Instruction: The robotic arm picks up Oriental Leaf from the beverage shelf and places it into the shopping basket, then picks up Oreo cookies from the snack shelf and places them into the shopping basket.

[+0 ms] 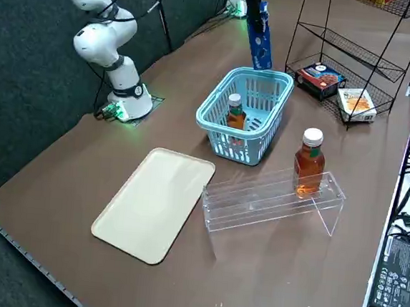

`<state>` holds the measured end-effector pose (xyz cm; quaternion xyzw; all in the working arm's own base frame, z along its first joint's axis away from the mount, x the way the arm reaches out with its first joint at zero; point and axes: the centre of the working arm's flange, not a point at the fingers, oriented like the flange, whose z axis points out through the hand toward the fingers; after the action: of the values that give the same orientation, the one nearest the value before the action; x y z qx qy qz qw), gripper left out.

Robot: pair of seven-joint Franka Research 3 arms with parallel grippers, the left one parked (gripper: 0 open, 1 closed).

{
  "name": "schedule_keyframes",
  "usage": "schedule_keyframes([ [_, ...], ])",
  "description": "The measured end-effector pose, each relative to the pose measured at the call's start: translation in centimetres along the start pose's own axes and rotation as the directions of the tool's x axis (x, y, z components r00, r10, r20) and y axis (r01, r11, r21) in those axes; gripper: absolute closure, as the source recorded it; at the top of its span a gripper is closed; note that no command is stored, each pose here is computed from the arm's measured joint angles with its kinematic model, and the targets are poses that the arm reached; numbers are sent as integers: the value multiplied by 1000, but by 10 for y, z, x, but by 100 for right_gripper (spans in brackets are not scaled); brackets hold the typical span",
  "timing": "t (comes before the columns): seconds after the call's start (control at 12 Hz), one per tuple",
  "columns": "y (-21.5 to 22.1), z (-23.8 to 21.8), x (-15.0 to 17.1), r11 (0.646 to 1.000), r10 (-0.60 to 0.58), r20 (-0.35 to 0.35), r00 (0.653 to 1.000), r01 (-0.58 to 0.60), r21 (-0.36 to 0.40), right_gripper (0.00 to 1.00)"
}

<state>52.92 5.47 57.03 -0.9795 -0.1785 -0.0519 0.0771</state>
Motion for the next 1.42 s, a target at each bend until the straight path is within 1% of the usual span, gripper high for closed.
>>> schedule_keyframes([
  [0.25,-9,11,-2,987,145,68,987,-139,-84,39],
  [0.42,-14,22,-2,974,207,94,974,-197,-109,39],
  [0.75,-11,54,3,959,267,134,954,-249,-133,39],
  [1.0,-18,91,5,950,288,131,949,-266,-162,39],
  [1.08,-20,112,2,951,286,134,949,-264,-163,39],
  [1.42,-15,148,-6,944,309,136,941,-286,-165,39],
])
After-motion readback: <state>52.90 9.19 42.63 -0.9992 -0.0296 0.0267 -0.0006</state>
